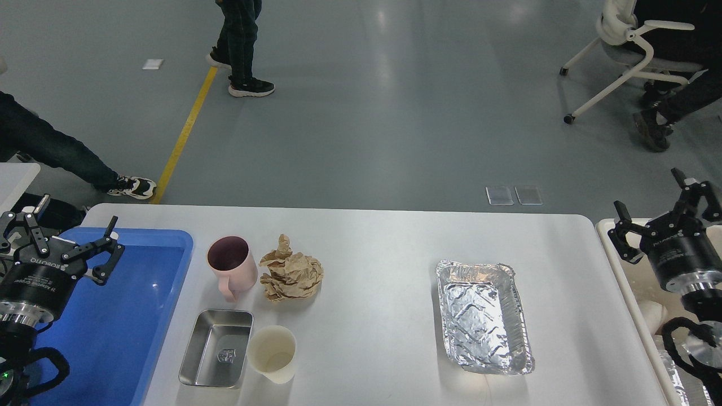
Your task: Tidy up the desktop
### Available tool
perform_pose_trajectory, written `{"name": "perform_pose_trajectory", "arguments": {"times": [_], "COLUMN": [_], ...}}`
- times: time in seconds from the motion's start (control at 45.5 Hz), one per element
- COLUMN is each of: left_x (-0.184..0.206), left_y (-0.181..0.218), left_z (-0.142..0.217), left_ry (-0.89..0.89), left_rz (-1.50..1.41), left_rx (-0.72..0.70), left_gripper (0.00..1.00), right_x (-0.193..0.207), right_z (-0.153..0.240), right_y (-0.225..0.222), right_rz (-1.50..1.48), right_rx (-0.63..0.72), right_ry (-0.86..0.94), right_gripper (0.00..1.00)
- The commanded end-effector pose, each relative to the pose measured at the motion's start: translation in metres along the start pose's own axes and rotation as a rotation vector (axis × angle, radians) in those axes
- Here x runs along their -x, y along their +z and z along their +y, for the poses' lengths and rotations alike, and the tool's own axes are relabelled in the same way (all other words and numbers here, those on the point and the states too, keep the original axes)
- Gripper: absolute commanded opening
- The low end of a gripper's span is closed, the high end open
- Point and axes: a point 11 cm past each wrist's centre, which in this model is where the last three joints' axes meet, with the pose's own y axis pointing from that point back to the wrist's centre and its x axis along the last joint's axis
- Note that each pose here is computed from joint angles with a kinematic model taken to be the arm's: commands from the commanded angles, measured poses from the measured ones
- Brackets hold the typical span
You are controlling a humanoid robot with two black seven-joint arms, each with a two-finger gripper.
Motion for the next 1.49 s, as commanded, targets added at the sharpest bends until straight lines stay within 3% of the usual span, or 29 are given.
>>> {"name": "perform_pose_trajectory", "arguments": {"times": [0.0, 0.329, 0.593, 0.703, 0.812, 0.922, 1.142, 1.339, 1.471], "left_x": [0.002, -0.001, 0.009, 0.005, -0.002, 0.004, 0.022, 0.036, 0.057], "left_y": [0.002, 0.008, 0.015, 0.006, 0.026, 0.026, 0.087, 0.086, 0.086], "left_z": [-0.002, -0.004, -0.018, -0.027, -0.026, -0.023, -0.012, 0.016, 0.022], "left_ry": [-0.007, 0.026, 0.027, 0.115, 0.233, 0.237, 0.289, 0.288, 0.194], "left_rz": [-0.002, -0.024, -0.009, -0.039, -0.167, -0.325, -0.689, -1.105, -1.452], "left_rx": [0.003, 0.007, 0.089, 0.019, -0.068, -0.226, -0.352, -0.617, -0.704], "left_gripper": [0.97, 0.97, 0.97, 0.97, 0.97, 0.97, 0.97, 0.97, 0.97], "right_x": [0.001, 0.001, 0.003, 0.002, 0.001, 0.001, -0.001, 0.000, 0.001], "right_z": [-0.002, -0.002, -0.002, -0.001, -0.001, -0.001, 0.000, -0.001, -0.002], "right_y": [-0.001, -0.002, 0.004, 0.003, 0.002, 0.002, 0.003, 0.004, 0.004], "right_rz": [0.002, 0.002, -0.018, -0.013, -0.010, -0.010, -0.009, -0.011, -0.006], "right_rx": [-0.003, -0.004, -0.003, -0.003, -0.004, -0.004, -0.003, -0.002, 0.005], "right_ry": [-0.003, -0.003, 0.000, 0.002, 0.003, 0.003, 0.006, 0.003, 0.000], "right_gripper": [1.00, 1.00, 1.00, 1.00, 1.00, 1.00, 1.00, 1.00, 1.00]}}
